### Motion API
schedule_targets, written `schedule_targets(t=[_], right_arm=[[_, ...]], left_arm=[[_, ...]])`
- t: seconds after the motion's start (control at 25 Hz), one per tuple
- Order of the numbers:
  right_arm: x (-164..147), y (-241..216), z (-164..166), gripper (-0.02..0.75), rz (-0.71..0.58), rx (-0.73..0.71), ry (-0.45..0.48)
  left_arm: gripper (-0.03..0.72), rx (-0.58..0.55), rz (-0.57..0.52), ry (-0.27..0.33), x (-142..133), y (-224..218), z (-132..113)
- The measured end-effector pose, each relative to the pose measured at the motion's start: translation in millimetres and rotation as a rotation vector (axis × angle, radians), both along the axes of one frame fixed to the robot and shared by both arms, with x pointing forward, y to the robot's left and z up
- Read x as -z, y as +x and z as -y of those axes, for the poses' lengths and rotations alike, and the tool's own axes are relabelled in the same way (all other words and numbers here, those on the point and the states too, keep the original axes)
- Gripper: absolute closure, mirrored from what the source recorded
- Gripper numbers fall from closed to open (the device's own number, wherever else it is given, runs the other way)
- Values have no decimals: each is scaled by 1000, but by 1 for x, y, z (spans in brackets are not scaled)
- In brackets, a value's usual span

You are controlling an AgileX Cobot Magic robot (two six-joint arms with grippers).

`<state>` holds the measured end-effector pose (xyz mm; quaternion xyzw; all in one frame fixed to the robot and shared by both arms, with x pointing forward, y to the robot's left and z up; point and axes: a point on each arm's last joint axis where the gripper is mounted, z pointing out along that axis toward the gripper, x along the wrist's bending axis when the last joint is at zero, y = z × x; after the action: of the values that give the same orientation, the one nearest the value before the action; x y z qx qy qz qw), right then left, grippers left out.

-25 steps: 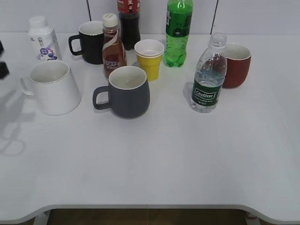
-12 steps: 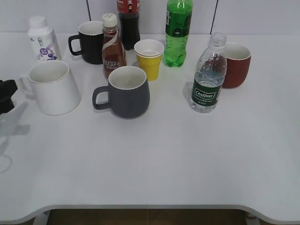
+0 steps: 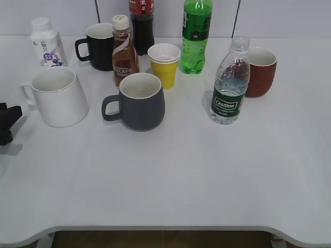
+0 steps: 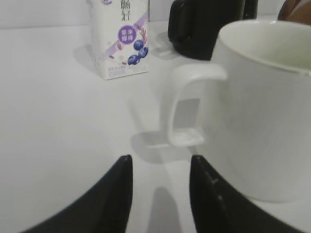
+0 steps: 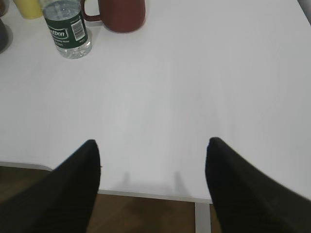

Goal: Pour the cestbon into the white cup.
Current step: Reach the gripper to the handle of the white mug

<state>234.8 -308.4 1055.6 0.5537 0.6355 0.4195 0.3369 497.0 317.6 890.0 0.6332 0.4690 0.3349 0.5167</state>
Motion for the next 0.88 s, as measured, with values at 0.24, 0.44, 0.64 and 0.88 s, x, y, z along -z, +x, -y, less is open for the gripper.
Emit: schedule_targets(t=[0.24,0.44,0.64,0.88], right_arm=[[0,0,0,250,0,0,0],[0,0,0,253,0,0,0],[0,0,0,255,0,0,0],[0,0,0,259,0,0,0]], left_arm=[[361,-18,4,2,5,10,-2],[360,13,45,7,-1,22,8],[360,16,89,13,-9,37,15],[378,40,51,77,-12,58,23]])
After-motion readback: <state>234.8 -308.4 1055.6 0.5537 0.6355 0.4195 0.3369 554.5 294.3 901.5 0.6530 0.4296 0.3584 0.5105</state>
